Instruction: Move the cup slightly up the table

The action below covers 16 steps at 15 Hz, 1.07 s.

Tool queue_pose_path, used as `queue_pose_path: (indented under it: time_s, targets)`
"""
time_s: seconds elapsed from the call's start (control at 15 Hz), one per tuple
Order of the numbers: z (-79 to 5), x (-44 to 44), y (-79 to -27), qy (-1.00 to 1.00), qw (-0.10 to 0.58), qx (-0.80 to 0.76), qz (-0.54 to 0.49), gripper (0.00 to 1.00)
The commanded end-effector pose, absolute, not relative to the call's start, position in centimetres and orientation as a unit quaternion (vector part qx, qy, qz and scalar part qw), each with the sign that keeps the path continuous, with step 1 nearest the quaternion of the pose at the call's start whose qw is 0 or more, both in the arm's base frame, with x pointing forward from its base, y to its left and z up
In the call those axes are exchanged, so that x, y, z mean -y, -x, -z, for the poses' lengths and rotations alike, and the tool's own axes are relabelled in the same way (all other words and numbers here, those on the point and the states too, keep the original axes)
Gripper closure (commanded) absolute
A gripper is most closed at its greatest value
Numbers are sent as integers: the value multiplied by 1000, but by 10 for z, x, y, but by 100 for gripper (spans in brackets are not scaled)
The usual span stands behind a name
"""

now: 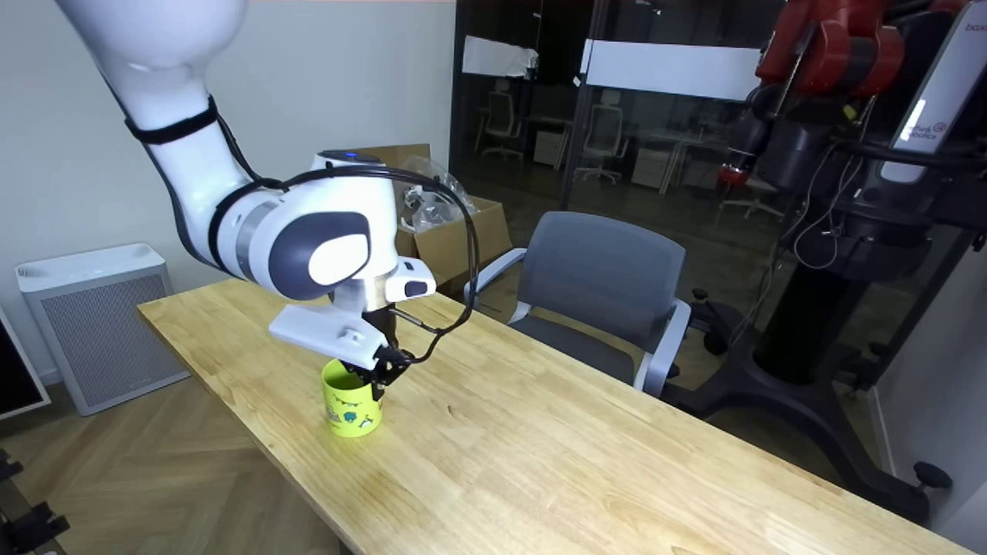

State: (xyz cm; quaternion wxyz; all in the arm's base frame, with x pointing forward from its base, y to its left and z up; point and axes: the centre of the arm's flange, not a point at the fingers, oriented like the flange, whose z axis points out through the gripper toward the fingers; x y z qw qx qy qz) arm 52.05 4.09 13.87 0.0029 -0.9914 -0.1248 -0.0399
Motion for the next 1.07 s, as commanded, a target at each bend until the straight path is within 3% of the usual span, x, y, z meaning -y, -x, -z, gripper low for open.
queue_pose_path:
  time_s: [0.0,1.0]
  targets:
    - [-141,-11,-551,998,-24,40,48,98]
    - [-137,52,-603,991,31,-124,25,98]
